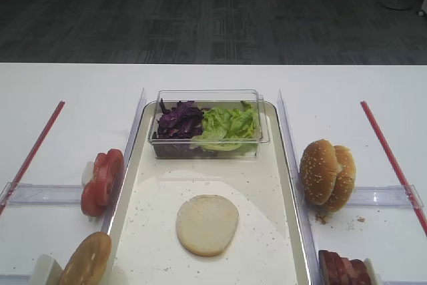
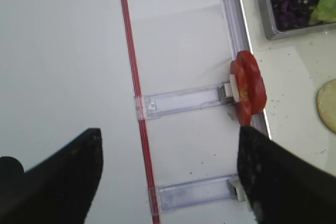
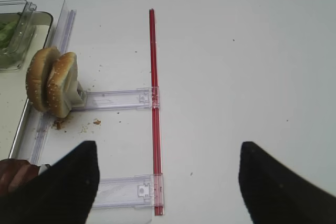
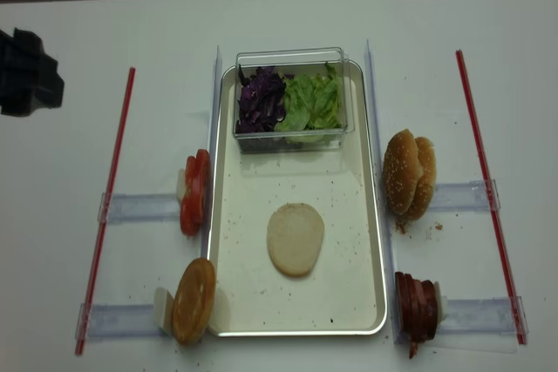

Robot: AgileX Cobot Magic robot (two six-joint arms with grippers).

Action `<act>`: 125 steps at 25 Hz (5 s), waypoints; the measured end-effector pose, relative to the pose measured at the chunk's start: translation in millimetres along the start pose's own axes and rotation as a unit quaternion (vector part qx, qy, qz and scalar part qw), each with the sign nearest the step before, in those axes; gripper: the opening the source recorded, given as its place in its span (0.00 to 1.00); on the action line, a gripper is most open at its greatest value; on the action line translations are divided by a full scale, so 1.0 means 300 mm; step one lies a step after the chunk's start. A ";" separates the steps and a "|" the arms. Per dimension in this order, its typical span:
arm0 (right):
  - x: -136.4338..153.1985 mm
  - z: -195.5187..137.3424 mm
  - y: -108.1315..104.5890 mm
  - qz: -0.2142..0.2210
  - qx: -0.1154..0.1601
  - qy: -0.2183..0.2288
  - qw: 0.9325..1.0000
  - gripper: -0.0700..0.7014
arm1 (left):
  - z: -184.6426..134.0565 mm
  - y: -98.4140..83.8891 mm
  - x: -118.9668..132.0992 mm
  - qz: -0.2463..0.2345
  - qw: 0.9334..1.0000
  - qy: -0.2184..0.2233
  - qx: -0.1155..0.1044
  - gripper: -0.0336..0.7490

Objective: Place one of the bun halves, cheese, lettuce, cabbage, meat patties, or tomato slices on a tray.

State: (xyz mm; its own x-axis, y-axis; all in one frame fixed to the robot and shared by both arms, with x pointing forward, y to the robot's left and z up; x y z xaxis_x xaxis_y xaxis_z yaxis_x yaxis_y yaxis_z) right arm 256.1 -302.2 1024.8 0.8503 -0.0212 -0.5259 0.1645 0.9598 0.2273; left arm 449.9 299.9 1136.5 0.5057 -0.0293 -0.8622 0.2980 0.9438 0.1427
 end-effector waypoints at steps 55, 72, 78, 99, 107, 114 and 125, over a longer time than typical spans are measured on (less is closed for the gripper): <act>0.000 0.000 0.000 0.000 0.000 0.000 1.000 0.83 | -0.706 -0.271 -0.007 0.051 0.979 -0.195 0.011 0.67; 0.000 0.000 0.000 0.000 0.000 0.000 1.000 0.83 | -0.708 -0.273 -0.007 0.056 0.976 -0.212 0.011 0.67; 0.000 0.000 0.000 0.000 0.000 0.000 1.000 0.83 | -0.710 -0.274 -0.009 0.057 0.975 -0.215 0.011 0.67; 0.000 0.000 0.000 0.000 0.000 0.000 1.000 0.83 | -0.710 -0.274 -0.009 0.057 0.975 -0.215 0.010 0.67; 0.000 0.000 0.000 0.000 0.000 0.000 1.000 0.83 | -0.710 -0.274 -0.009 0.057 0.975 -0.215 0.010 0.67; 0.000 0.000 0.000 0.000 0.000 0.000 1.000 0.83 | -0.711 -0.274 -0.009 0.055 0.975 -0.215 0.001 0.67; 0.000 0.000 0.000 0.000 0.000 0.000 1.000 0.83 | -0.713 -0.265 -0.008 0.063 0.975 -0.212 -0.012 0.67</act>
State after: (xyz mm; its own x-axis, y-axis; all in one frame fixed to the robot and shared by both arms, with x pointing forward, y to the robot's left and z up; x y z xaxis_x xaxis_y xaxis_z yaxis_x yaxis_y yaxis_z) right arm 256.1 -302.2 1024.8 0.8503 -0.0212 -0.5259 0.1645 0.9598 0.2273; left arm 251.6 295.3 1023.3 0.8283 -0.0412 -0.5588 0.1951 0.9561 0.2187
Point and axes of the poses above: a point on each arm's last joint axis where the gripper is mounted, x pointing out along that axis toward the gripper, y along the wrist's bending axis when the last joint is at zero, z = x × y, the point moved 3 cm from there along x, pointing out along that axis toward the gripper, and after that the axes turned 14 degrees about x, right-handed, at the moved point
